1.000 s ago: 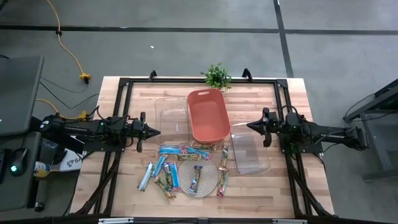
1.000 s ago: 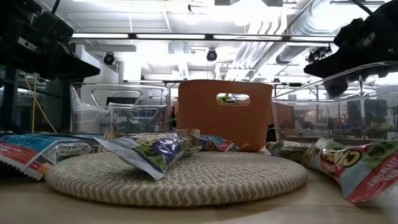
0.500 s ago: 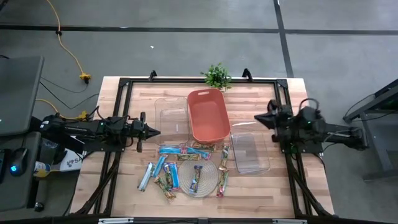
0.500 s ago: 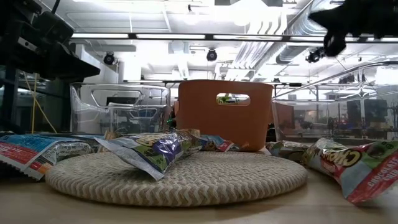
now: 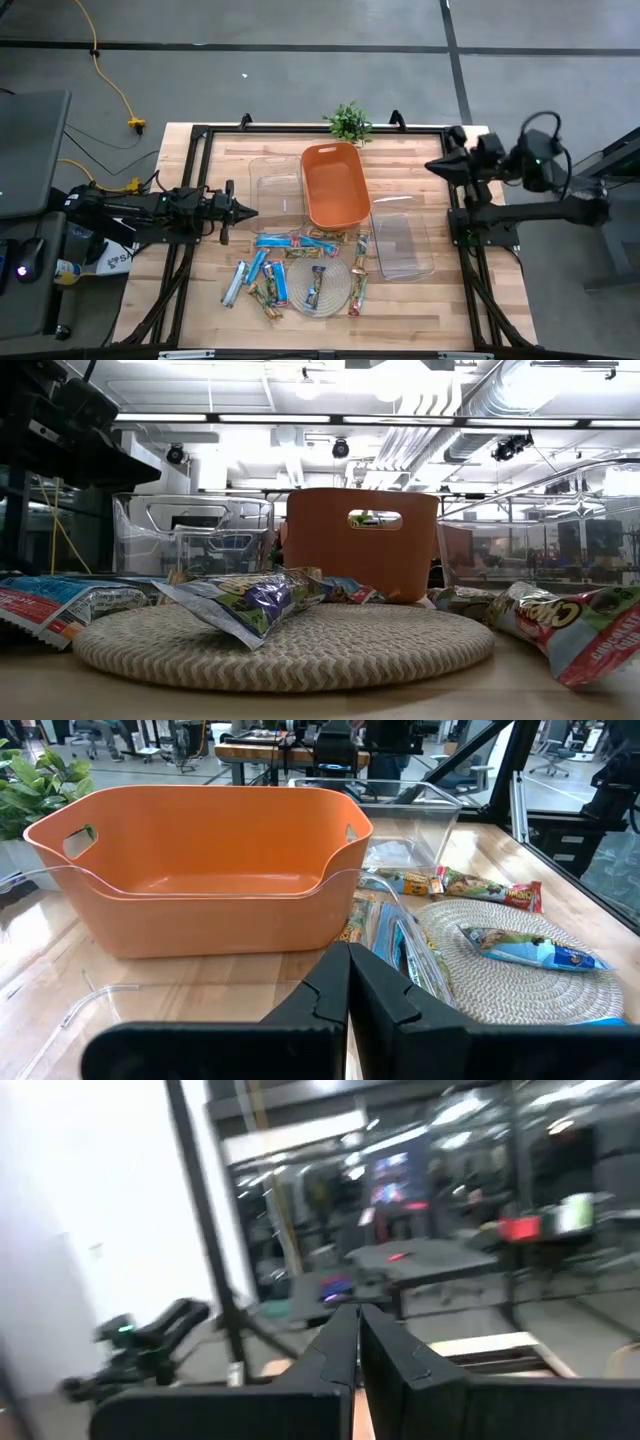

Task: Pick and place Granola Bars by type
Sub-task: Put the red granola bar into the right transparent bin

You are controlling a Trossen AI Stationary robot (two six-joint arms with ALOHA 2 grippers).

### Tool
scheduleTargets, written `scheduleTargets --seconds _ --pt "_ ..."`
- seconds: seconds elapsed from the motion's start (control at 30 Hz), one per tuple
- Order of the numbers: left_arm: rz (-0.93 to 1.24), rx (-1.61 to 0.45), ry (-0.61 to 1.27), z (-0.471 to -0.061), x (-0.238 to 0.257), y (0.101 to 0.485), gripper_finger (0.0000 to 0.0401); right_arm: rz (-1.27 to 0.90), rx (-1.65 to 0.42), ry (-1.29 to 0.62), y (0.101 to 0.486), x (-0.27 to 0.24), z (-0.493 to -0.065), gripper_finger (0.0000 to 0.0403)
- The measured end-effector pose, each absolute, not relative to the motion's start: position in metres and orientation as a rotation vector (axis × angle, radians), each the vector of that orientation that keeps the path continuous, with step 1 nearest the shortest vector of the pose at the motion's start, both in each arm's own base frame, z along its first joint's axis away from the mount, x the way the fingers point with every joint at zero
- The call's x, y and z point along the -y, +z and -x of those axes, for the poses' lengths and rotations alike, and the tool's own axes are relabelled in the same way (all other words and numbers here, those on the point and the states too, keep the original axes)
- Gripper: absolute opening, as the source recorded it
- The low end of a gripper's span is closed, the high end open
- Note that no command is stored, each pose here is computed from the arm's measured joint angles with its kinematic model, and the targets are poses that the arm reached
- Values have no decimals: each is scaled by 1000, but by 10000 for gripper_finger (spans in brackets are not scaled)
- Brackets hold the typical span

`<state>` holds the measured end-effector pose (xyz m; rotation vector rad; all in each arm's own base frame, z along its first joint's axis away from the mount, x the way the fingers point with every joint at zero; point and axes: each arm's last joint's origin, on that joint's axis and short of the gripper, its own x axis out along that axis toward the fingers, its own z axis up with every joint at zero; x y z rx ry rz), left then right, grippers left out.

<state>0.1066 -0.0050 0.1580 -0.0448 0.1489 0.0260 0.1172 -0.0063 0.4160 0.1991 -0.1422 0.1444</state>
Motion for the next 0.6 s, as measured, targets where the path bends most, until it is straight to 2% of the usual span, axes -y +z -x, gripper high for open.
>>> scheduleTargets --seconds 0.13,0.27,0.43,0.6 --pt "45 -150 26 -107 5 158 1 -222 9 237 444 -6 -155 1" --pt "45 -149 26 -107 5 158 1 -306 -178 328 455 -29 -193 1" --pt "45 -149 26 -107 5 158 1 -476 -414 405 458 -66 -225 1" --pt "45 -149 26 -107 5 158 1 -649 -605 358 441 -106 -250 1"
